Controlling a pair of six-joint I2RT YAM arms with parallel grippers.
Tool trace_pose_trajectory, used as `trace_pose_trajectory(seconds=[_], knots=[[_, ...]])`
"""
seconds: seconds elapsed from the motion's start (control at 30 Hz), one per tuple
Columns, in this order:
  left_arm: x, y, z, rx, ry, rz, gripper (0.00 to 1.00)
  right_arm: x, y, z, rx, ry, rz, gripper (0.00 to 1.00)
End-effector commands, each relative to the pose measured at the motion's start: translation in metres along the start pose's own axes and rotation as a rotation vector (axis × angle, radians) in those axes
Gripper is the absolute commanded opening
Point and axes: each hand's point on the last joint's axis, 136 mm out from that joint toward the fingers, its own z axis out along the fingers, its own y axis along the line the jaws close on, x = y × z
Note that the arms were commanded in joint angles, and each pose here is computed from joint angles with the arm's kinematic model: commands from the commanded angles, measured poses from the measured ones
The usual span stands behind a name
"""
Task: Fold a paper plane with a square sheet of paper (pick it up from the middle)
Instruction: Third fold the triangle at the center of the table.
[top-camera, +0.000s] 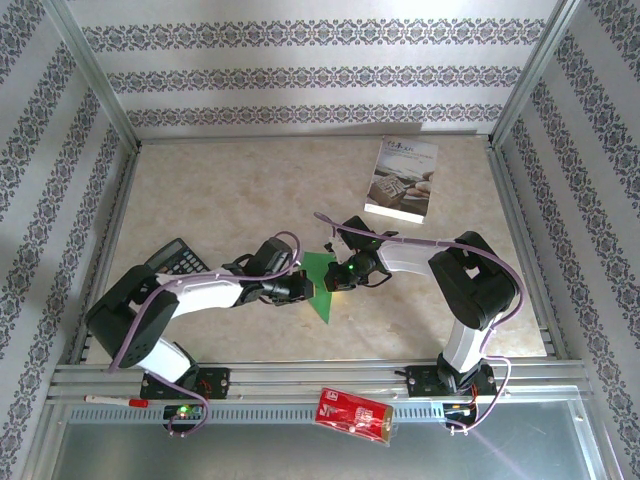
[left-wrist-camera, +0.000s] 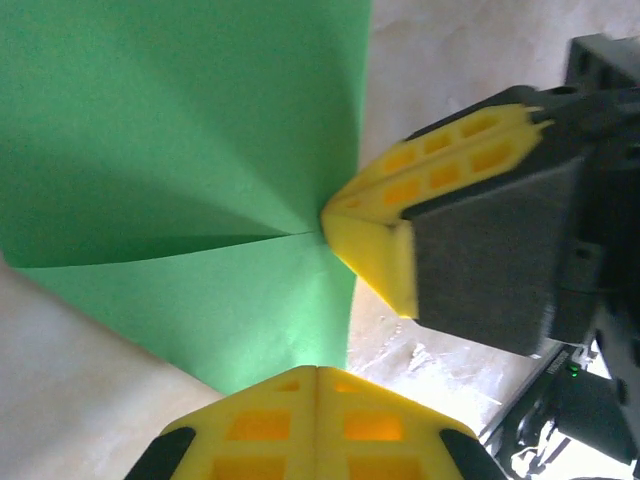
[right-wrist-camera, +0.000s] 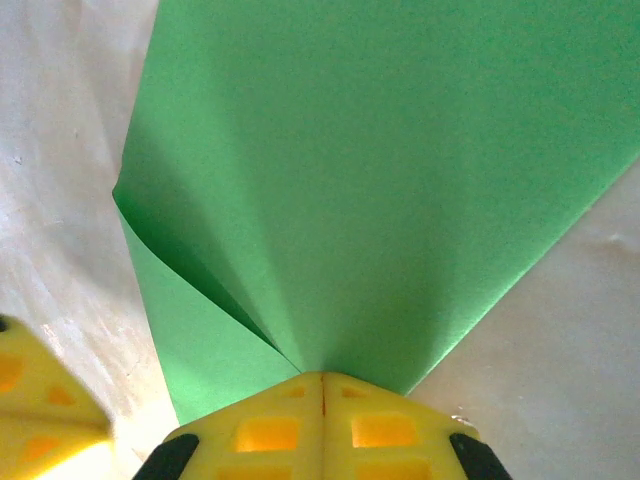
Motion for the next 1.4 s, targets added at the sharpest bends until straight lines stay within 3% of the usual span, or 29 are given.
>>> trace_pose_trajectory(seconds=[0.0,0.5,1.13,1.37], knots=[[-0.012,-0.004,0.005,0.025,-0.003,-0.015,0.05,0.023,-0.033,0.01,0.118,0.062,0.05,0.0],[-0.015,0.035,0.019,-0.019,0.016,-0.086,0.05,0.032,-0.048,0.008,0.199,0.102,0.024,0.0],[-0.041,0.007,-0.005,0.071,-0.036,-0.075,0.09,0.026,-0.042,0.006,0.189,0.095,0.006,0.0],[-0.038,0.016,0.006,0.045,0.005,-0.079,0.09,0.021,-0.039,0.006,0.18,0.093,-0.002,0.0]])
